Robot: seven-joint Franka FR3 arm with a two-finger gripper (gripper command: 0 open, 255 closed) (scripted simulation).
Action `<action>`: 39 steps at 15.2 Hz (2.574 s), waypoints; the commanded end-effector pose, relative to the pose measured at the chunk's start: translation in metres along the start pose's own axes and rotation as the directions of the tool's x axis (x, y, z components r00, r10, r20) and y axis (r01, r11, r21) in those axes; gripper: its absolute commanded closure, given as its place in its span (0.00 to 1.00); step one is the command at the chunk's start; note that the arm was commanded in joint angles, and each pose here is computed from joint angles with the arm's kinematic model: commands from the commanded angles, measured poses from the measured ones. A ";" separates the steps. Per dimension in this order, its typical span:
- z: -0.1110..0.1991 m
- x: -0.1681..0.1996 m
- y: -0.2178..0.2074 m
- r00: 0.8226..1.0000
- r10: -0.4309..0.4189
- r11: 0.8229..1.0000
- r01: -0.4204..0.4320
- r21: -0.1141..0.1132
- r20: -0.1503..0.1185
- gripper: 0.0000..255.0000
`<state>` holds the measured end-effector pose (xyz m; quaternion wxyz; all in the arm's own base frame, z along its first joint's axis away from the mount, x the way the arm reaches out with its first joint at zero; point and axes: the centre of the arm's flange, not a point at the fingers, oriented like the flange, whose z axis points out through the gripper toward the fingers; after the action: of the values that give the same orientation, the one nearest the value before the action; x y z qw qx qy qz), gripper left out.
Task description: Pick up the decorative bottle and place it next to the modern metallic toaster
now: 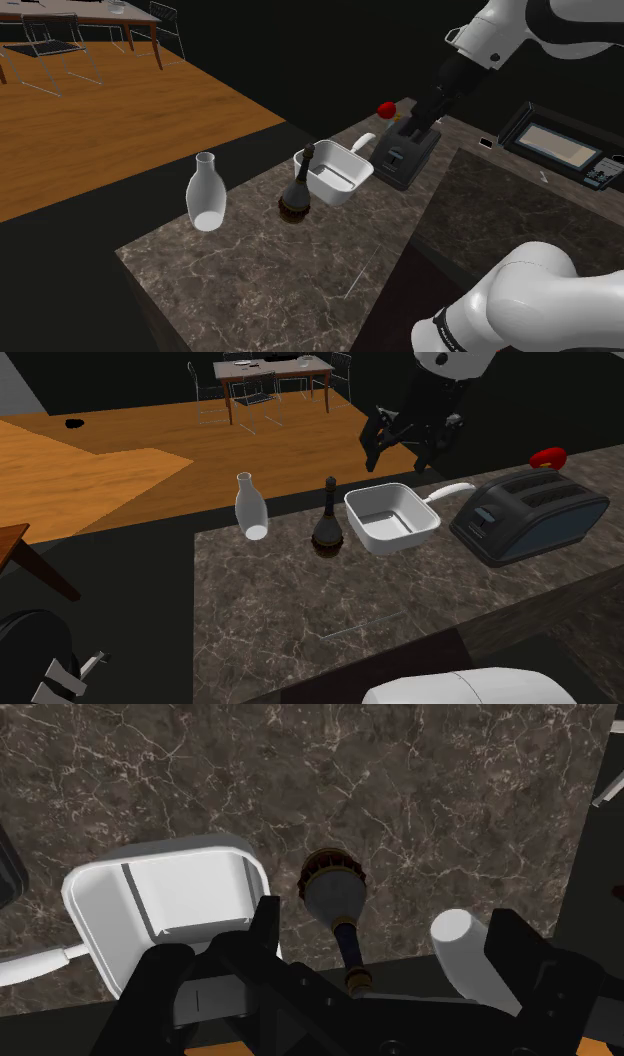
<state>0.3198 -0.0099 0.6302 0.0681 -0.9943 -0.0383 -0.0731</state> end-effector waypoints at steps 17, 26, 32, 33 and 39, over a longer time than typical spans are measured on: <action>0.141 0.173 -0.049 0.993 0.027 0.993 -0.014 -0.121 0.112 0.00; 0.207 0.217 -0.056 0.989 0.037 0.988 -0.015 -0.155 0.143 0.00; 0.226 0.214 -0.053 0.989 0.037 0.988 -0.015 -0.155 0.143 0.00; 0.226 0.214 -0.053 0.989 0.037 0.988 -0.015 -0.155 0.143 0.00; 0.225 0.214 -0.053 0.989 0.037 0.988 -0.015 -0.155 0.143 1.00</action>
<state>0.5583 0.0884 0.4483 -0.0108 -0.9996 -0.0243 -0.0022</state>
